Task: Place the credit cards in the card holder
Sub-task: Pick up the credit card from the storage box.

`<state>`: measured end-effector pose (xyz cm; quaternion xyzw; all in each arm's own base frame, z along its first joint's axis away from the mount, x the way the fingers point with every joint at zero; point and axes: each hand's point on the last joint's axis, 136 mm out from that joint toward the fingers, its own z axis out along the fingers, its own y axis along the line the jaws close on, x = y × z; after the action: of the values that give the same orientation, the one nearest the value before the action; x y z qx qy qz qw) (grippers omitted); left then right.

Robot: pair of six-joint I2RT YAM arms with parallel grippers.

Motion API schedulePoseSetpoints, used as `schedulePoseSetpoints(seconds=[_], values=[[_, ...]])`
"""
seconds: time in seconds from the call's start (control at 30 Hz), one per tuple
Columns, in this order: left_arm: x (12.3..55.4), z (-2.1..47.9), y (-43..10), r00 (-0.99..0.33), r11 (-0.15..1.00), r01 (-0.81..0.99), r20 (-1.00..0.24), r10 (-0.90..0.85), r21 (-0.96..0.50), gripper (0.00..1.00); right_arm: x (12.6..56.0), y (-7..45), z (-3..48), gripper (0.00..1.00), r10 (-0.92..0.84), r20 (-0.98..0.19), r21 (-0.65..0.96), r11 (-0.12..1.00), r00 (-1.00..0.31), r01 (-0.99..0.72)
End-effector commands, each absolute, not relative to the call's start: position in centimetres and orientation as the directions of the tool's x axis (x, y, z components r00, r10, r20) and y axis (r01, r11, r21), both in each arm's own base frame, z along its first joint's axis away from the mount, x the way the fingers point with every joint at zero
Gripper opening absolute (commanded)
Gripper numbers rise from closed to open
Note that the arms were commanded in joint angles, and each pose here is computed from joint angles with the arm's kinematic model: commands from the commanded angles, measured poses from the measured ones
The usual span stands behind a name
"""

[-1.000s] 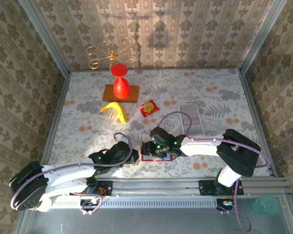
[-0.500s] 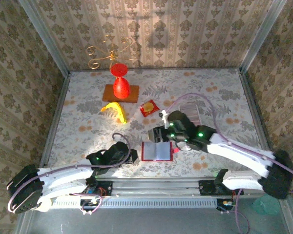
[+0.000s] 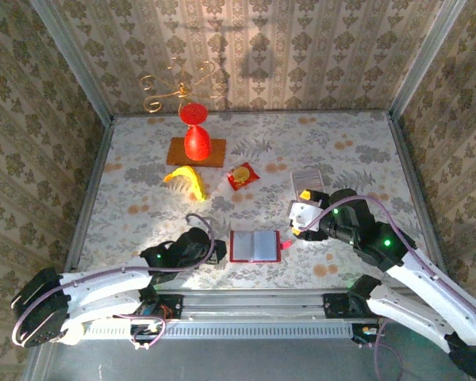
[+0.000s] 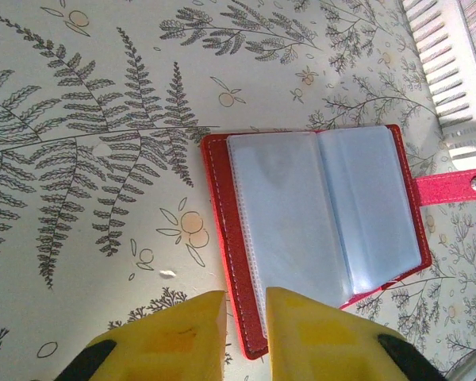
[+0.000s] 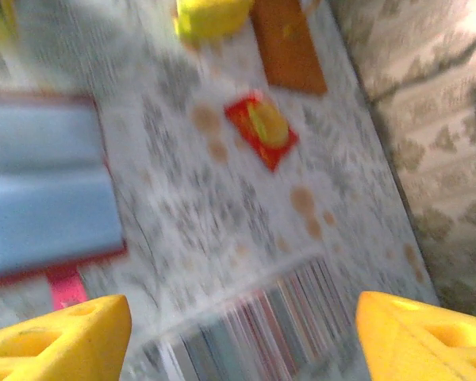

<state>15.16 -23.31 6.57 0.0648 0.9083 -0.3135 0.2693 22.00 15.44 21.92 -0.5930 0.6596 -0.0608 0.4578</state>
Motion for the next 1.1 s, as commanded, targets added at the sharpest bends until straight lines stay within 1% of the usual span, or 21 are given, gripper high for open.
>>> schedulePoseSetpoints(seconds=[0.0, 0.07, 0.1, 0.27, 0.37, 0.47, 0.53, 0.77, 0.97, 1.07], values=[[15.4, 8.4, -24.5, -0.825, 0.759, 0.344, -0.564, -0.037, -0.553, 0.21, 22.6, 11.8, 17.9, 0.77, -0.951, -0.217, -0.691, -0.011, 0.221, -0.723], [15.4, 8.5, -24.6, -0.821, 0.756, 0.353, -0.570, -0.031, -0.551, 0.21, 23.1, 10.8, 16.6, 0.77, -0.960, -0.142, -0.676, -0.083, 0.241, -0.732], [15.4, 8.6, -24.6, -0.819, 0.755, 0.360, -0.573, -0.026, -0.549, 0.21, 23.6, 10.4, 16.1, 0.78, -0.963, -0.117, -0.671, -0.103, 0.242, -0.735], [15.4, 8.7, -24.8, -0.815, 0.750, 0.374, -0.580, -0.015, -0.545, 0.21, 24.1, 10.3, 13.1, 0.84, -0.957, -0.085, -0.616, -0.169, 0.278, -0.769], [15.4, 8.6, -24.8, -0.817, 0.748, 0.373, -0.576, -0.015, -0.548, 0.21, 24.9, 10.5, 11.6, 0.85, -0.954, -0.082, -0.615, -0.179, 0.288, -0.768], [15.4, 8.5, -24.6, -0.821, 0.750, 0.368, -0.571, -0.016, -0.550, 0.21, 25.8, 10.5, 11.0, 0.85, -0.961, -0.088, -0.612, -0.155, 0.262, -0.776], [15.3, 8.3, -24.5, -0.824, 0.747, 0.366, -0.566, -0.016, -0.554, 0.21, 26.0, 10.4, 10.4, 0.85, -0.962, -0.083, -0.598, -0.162, 0.262, -0.785], [15.5, 8.1, -24.0, -0.826, 0.744, 0.355, -0.562, -0.034, -0.567, 0.21, 27.6, 10.1, 8.6, 0.86, -0.971, -0.038, -0.565, -0.174, 0.236, -0.806], [15.6, 7.8, -23.7, -0.828, 0.746, 0.345, -0.559, -0.043, -0.569, 0.21, 28.2, 10.2, 7.6, 0.86, -0.973, -0.026, -0.549, -0.178, 0.230, -0.817], [15.6, 7.7, -23.6, -0.832, 0.749, 0.339, -0.553, -0.044, -0.570, 0.21, 28.1, 9.9, 6.8, 0.85, -0.971, 0.000, -0.526, -0.205, 0.241, -0.826]])
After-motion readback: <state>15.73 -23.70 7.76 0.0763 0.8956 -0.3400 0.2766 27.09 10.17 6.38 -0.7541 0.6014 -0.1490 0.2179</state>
